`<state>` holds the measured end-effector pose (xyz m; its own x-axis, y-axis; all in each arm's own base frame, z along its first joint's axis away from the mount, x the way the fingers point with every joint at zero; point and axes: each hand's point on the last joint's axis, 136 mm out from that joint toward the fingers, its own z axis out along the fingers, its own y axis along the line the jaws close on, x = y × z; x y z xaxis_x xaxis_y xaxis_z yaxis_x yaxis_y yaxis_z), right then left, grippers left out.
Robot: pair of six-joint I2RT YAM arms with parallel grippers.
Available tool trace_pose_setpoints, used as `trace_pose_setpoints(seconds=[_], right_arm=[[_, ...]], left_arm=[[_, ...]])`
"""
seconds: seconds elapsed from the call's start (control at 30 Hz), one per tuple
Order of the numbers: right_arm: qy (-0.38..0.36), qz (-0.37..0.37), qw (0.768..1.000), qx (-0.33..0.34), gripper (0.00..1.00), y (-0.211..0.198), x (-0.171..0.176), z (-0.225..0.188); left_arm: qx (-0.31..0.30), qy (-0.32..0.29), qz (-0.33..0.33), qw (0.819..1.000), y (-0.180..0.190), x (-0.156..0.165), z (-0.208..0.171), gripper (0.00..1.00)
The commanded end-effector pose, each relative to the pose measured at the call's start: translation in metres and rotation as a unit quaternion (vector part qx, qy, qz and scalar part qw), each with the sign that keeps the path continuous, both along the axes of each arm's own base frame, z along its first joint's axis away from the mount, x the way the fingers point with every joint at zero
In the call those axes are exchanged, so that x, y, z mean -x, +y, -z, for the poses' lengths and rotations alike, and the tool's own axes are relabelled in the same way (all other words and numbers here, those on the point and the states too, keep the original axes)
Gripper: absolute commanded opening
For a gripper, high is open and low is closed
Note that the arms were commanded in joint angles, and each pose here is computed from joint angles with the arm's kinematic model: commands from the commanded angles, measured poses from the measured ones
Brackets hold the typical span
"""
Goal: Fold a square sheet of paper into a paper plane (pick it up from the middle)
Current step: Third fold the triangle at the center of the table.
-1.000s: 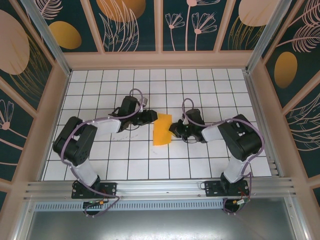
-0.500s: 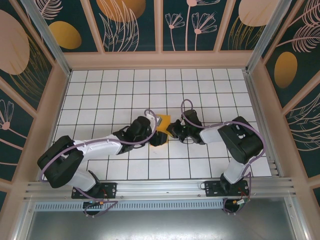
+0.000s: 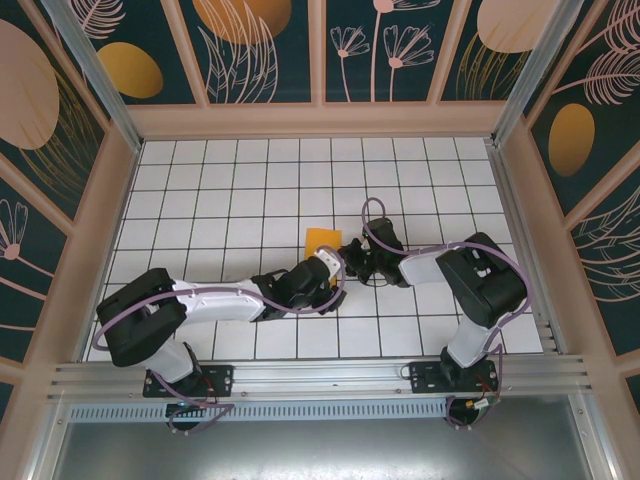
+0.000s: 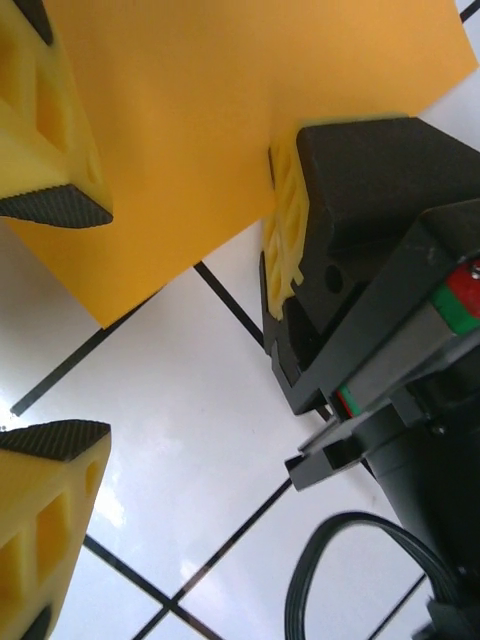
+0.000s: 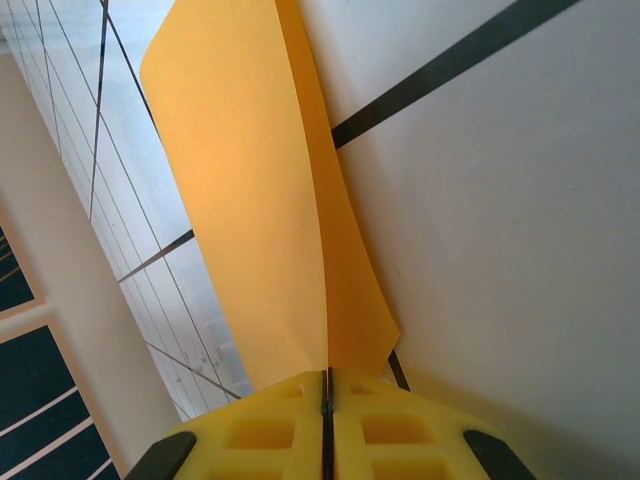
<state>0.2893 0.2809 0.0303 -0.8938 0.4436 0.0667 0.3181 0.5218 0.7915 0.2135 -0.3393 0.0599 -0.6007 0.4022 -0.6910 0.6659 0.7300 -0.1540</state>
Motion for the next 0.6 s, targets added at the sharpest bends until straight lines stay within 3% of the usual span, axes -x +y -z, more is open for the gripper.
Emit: trace_pose_setpoints(seconds=[0.0, 0.27, 0.43, 0.57], right_arm=[[-0.001, -0.009, 1.0, 0.0, 0.12, 0.002, -0.004, -0.002], [0.0, -0.014, 1.0, 0.011, 0.12, 0.0, -0.004, 0.001], [-0.005, -0.019, 1.0, 0.016, 0.12, -0.001, -0.006, -0.001], [-0.007, -0.022, 1.0, 0.021, 0.12, -0.002, -0.006, -0.002]], left_arm=[[-0.026, -0.014, 0.005, 1.0, -0.001, -0.003, 0.0, 0.49], [-0.021, -0.019, 0.001, 1.0, 0.001, -0.004, -0.006, 0.18], [-0.019, -0.025, -0.008, 0.999, 0.003, -0.006, -0.01, 0.04], [-0.017, -0.034, -0.02, 0.999, 0.006, -0.009, -0.014, 0.0]])
